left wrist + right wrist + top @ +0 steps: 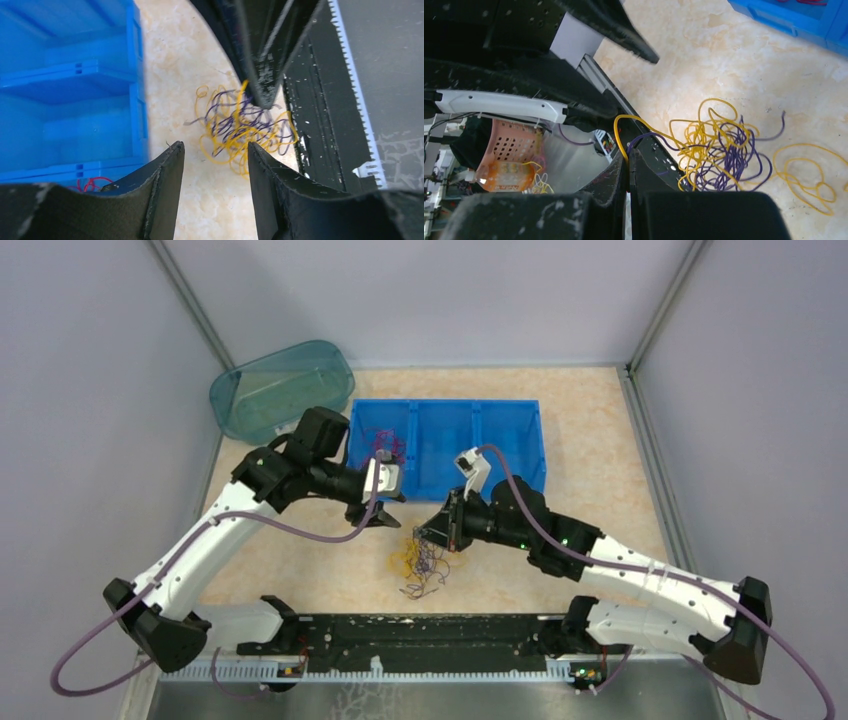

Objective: Untangle the cables
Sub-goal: Adjust the cable at the center of the board.

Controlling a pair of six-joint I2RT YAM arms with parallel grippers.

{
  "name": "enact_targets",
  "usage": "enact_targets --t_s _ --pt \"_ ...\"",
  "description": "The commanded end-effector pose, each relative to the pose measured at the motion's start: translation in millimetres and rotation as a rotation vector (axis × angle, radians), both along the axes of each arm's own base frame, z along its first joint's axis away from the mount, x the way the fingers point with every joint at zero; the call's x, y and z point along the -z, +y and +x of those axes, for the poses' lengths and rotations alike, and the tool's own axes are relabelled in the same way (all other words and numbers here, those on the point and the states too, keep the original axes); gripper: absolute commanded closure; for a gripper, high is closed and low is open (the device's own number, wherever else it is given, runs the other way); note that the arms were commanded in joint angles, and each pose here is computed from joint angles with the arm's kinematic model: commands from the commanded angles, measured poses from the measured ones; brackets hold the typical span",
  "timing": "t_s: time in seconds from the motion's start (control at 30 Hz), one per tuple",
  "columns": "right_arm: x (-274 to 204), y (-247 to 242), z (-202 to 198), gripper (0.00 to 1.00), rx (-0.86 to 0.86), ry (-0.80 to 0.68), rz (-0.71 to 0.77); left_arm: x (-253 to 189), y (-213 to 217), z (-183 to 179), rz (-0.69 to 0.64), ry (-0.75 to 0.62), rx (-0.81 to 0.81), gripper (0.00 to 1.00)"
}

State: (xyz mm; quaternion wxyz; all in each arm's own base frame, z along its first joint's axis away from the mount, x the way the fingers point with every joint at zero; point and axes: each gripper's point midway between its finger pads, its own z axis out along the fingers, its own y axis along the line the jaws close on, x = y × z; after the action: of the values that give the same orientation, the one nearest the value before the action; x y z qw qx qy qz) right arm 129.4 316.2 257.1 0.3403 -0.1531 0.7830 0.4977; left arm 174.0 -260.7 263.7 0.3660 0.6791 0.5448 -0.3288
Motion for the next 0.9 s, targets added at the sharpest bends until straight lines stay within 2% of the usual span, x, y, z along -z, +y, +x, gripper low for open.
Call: enact_targets --t_s 0.0,0.17,0.27,0.47,0.57,0.67,0.77,0.83,0.87 --pt "-37 10 7 1.0 -0.033 -0.044 0.111 -2 -3 -25 -0.069 0.063 0.092 0.45" --pt "-41 10 14 1.0 -0.034 -0.016 0.151 18 -1 -20 -0.054 0.063 0.047 0.48" --pt "-28 4 21 1.0 -0.006 0.016 0.093 17 -6 -9 -0.071 0.055 -0.011 0.48" --pt "7 18 -1 1.0 -0.158 0.129 0.062 4 -20 0 -0.145 0.08 -0.032 0.47" --pt "14 24 -10 1.0 -0.224 0.162 0.073 8 -23 -18 -0.158 0.149 0.062 0.46" --pt "18 24 -10 1.0 -0.226 0.161 0.07 24 -17 -29 -0.118 0.165 0.11 0.55" --pt "20 21 -10 1.0 -0.217 0.157 0.061 35 -12 -24 -0.084 0.128 0.088 0.76" --pt "24 18 -9 1.0 -0.201 0.157 0.051 35 -9 -28 -0.077 0.125 0.09 0.8" --pt "25 17 -8 1.0 -0.192 0.154 0.049 36 -7 -33 -0.076 0.145 0.102 0.78"
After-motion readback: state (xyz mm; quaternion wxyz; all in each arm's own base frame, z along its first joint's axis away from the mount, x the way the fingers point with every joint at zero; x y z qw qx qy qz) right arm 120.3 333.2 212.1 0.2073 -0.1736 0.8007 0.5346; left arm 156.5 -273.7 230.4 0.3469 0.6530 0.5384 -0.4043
